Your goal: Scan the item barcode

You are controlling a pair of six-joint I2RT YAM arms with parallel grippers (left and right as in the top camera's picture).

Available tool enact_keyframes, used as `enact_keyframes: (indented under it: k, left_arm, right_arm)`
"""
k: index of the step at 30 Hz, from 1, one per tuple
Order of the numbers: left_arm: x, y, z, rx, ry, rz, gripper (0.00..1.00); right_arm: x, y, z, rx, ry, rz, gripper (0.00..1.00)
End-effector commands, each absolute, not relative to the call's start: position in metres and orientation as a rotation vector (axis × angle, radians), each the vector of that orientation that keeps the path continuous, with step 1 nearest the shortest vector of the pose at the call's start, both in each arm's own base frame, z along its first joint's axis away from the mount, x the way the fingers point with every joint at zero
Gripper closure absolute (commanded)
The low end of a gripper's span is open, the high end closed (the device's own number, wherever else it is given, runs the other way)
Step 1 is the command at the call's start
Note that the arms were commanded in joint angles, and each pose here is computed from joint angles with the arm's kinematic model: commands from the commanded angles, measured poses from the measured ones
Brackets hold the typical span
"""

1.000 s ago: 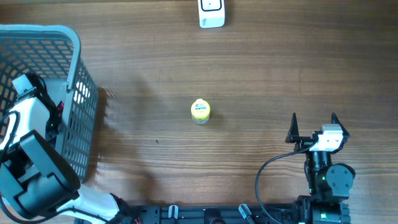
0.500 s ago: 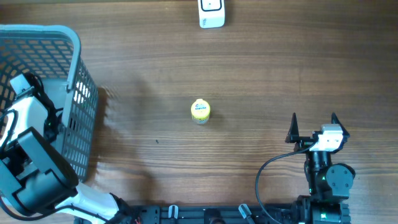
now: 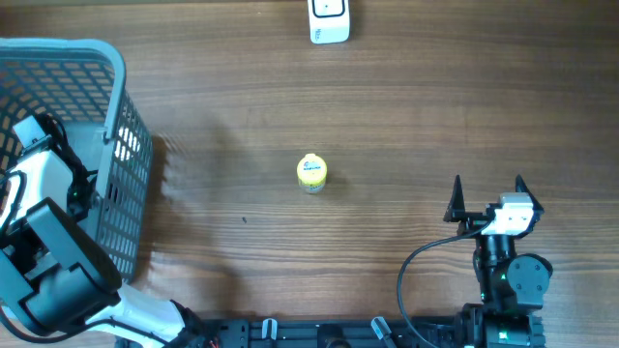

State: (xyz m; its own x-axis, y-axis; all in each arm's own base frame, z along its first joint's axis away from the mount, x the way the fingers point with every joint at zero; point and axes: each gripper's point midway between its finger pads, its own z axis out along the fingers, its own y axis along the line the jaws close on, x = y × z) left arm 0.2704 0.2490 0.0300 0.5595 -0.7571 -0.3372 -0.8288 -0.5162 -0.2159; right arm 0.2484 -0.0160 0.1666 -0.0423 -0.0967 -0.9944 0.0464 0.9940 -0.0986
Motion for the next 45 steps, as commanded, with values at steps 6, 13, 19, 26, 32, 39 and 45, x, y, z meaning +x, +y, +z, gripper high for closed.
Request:
enact_keyframes:
  k: [6,13,19,26,32,39,45]
  left_arm:
    - [0.255,0.204,-0.015,-2.469,1.742,0.215,0.23]
    - [0.24,0.185,-0.016,-2.533,1.84,0.211,0.22]
    - [0.236,0.185,-0.016,-2.54,1.84,0.236,0.37]
    - [0.232,0.188,-0.015,-2.531,1.839,0.282,0.4]
    - [0.218,0.195,-0.012,-2.516,1.845,0.412,0.59]
    - [0.216,0.192,-0.012,-2.526,1.855,0.41,0.71]
    - [0.216,0.187,-0.012,-2.546,1.868,0.378,0.74]
  right_arm:
    - [0.249,-0.014,0.166,-0.035,1.61,-0.096,0.0]
    - [0.249,-0.014,0.166,-0.035,1.61,-0.096,0.0]
    - [0.249,-0.014,0.166,-0.035,1.61,-0.096,0.0]
    - [0.249,-0.014,0.166,-0.035,1.61,-0.096,0.0]
    - [0.249,-0.014,0.166,-0.035,1.61,-0.095,0.0]
    - [0.249,-0.014,0.166,-0.035,1.61,-0.096,0.0]
    - [0.249,-0.014,0.166,-0.035,1.61,-0.096,0.0]
